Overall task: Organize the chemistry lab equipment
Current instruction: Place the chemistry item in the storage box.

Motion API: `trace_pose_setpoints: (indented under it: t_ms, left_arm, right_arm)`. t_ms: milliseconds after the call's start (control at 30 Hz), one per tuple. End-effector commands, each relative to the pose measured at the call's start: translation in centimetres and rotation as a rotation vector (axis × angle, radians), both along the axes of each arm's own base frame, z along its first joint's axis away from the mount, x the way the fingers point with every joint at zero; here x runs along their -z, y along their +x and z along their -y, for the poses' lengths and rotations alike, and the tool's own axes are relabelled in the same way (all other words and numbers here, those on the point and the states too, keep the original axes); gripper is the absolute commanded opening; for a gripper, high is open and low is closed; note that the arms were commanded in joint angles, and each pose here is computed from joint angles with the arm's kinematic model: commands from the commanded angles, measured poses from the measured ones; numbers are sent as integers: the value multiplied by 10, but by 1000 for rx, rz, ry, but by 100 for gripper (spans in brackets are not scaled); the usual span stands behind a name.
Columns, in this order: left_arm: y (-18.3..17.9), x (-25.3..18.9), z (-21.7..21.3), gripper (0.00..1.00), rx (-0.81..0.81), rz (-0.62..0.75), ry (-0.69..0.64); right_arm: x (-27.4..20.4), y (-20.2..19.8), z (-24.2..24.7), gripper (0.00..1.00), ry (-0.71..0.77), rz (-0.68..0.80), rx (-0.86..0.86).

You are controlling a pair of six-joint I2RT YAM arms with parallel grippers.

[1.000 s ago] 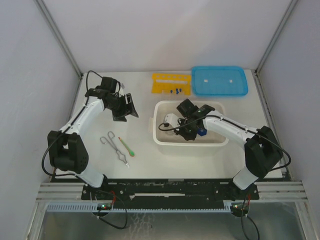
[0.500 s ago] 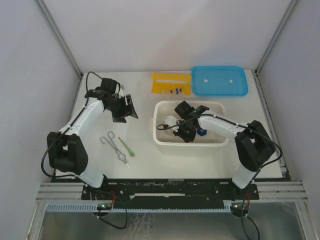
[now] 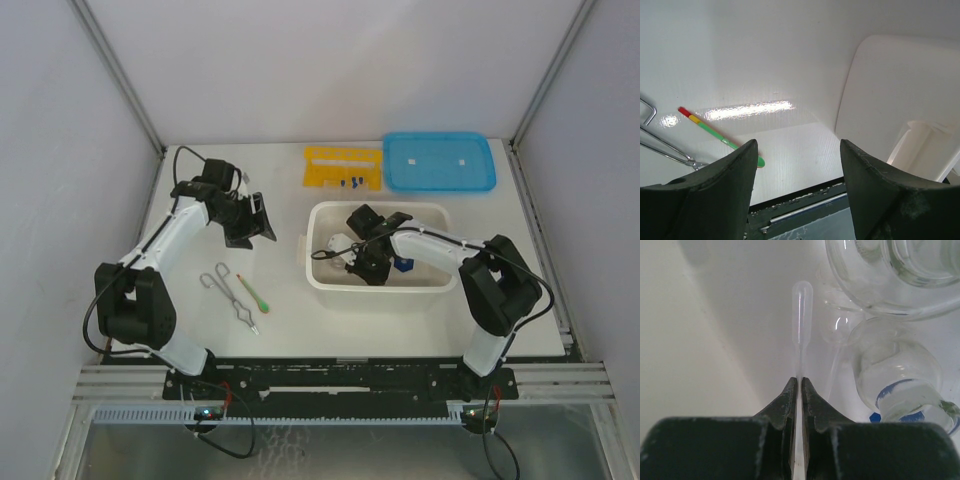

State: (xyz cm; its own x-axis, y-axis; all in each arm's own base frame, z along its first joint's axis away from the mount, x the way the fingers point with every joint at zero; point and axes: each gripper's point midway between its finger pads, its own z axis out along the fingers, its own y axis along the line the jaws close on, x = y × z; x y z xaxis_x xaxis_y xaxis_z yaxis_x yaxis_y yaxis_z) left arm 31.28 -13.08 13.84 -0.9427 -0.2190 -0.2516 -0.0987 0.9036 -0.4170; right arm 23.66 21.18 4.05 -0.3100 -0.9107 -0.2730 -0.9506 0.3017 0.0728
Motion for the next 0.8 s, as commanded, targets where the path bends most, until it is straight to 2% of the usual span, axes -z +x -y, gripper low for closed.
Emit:
trace_pose_setpoints:
  t_ms: [0,300,500,667,767]
  left_arm:
    - [-2,-5,-2,71,19,30,-2]
    - [-2,-2,-1,71,21,21,-3]
    - [-5,-1,-2,71,26,13,1]
    - [-11,4,-4,71,25,-1,7]
    - [-14,6,-5,71,22,-8,14]
  right_arm:
    - [3,6,-2,4,5,11,26]
    - [-1,9,-1,16,6,30,36]
    - [-6,10,-1,19,12,44,45]
    - [-32,21,2,19,62,117,89]
    - [-66,32,7,19,132,197,147]
